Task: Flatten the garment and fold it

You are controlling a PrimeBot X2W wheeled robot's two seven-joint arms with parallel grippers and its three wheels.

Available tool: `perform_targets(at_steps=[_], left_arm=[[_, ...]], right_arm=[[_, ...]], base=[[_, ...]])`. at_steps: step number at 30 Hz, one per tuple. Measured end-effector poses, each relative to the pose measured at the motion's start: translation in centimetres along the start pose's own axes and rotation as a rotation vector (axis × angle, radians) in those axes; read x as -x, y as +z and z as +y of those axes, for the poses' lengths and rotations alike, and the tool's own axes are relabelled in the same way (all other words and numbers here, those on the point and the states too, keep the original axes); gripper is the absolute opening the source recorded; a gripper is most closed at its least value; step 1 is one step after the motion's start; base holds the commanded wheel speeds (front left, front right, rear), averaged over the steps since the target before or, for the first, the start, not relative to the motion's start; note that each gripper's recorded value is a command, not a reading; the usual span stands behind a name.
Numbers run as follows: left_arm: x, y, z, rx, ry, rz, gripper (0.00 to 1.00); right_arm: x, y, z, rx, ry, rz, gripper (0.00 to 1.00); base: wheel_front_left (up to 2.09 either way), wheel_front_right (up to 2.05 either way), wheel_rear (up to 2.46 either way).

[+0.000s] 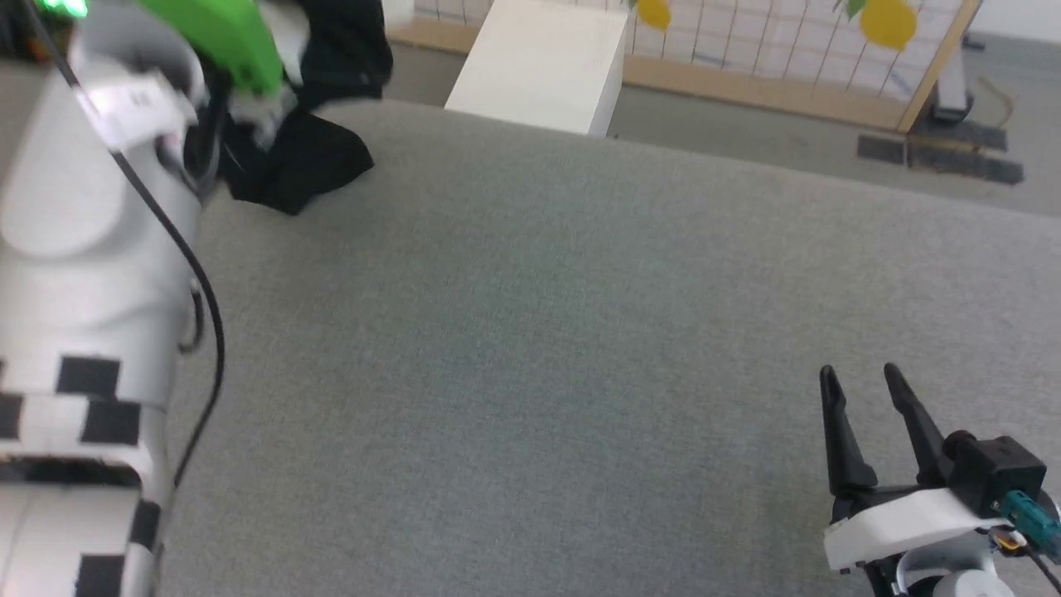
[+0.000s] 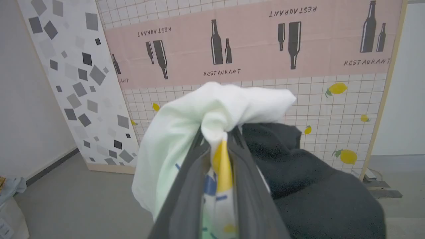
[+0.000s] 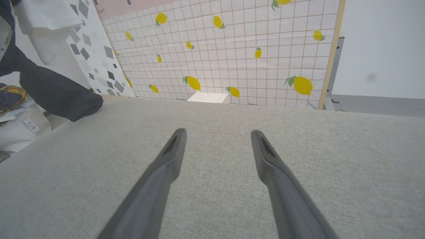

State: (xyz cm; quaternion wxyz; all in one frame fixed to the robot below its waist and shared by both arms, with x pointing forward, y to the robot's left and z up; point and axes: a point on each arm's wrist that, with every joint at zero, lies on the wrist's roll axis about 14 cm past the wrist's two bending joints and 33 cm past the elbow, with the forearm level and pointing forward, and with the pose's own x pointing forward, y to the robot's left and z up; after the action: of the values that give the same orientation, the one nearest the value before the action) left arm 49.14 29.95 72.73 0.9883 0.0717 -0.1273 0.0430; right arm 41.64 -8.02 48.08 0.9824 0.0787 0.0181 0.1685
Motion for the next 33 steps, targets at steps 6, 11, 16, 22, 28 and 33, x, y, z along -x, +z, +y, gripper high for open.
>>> perform_targets(at_steps=[6, 11, 16, 22, 28, 33], left_arm=[[-0.8, 10.7, -4.6, -0.065, -0.138, -0.238, 0.00], [-0.4, 17.0, -10.2, -0.035, -0.289, -0.387, 0.00], [0.5, 20.5, -16.0, 0.058, -0.442, -0.450, 0.00], [2.0, 19.9, -23.9, 0.147, -0.641, -0.393, 0.00], [4.4, 11.3, -31.3, 0.267, -0.815, -0.144, 0.00], [9.3, -0.6, -36.7, 0.300, -0.936, 0.213, 0.00]], right_arm=[[1.6, 0.8, -1.0, -0.016, -0.043, -0.035, 1.00], [3.5, 1.5, -2.6, -0.016, -0.102, -0.061, 1.00], [5.6, 2.3, -4.5, -0.012, -0.174, -0.088, 1.00], [8.2, 3.5, -6.9, -0.003, -0.267, -0.133, 1.00], [10.5, 4.0, -8.7, 0.005, -0.342, -0.153, 1.00], [11.6, 4.0, -9.6, 0.013, -0.379, -0.151, 1.00]], base=[[0.00, 0.00, 0.00], [0.00, 0.00, 0.00], [0.00, 0.00, 0.00], [0.00, 0.00, 0.00], [0.00, 0.00, 0.00], [0.00, 0.00, 0.00]])
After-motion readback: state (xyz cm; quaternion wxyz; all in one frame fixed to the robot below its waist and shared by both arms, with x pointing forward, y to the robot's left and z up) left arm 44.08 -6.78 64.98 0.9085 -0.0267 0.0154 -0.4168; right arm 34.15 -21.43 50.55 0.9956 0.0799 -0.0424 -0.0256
